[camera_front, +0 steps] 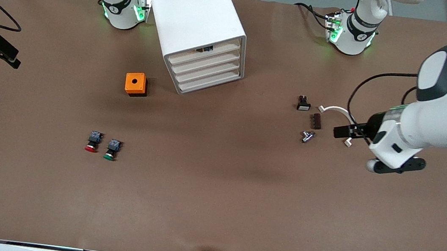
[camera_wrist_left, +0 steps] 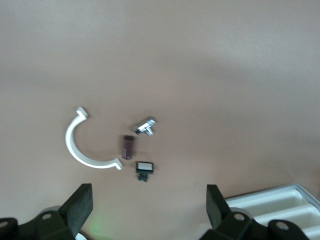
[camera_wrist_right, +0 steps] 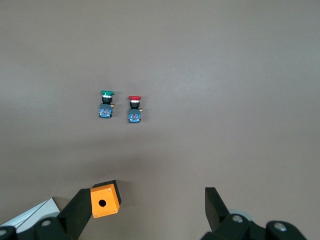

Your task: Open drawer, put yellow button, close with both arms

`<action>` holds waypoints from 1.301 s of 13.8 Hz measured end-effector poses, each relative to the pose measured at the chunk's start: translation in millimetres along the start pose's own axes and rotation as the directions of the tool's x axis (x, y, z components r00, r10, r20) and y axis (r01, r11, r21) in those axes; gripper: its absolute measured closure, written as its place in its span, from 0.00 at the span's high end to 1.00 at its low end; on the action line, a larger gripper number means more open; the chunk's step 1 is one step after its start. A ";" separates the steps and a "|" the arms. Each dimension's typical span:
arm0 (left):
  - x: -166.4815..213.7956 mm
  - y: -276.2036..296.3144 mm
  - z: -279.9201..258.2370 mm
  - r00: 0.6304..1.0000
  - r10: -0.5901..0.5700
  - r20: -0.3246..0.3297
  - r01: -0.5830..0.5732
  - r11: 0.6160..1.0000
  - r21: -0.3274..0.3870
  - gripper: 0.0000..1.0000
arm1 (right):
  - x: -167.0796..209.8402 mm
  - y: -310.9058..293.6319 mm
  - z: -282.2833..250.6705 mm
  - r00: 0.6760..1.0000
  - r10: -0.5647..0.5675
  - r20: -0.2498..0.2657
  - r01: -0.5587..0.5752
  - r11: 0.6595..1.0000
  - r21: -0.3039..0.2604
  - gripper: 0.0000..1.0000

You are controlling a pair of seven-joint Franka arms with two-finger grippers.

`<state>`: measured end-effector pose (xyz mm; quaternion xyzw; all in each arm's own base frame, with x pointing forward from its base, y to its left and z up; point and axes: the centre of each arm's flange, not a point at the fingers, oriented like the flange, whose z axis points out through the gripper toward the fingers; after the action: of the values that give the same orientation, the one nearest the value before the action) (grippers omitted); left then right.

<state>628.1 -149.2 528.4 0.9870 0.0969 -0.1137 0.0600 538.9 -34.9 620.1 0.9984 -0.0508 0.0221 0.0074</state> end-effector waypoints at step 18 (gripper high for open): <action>-40.3 -152.4 -33.0 0.985 0.085 -0.151 -0.074 0.994 0.078 1.00 | -0.4 19.4 5.2 0.999 -0.038 0.010 0.037 0.998 0.044 1.00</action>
<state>565.4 -3.4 555.1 0.9974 0.0575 -0.0380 0.0214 536.7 -54.2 615.2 0.9992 -0.0316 0.0176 -0.0142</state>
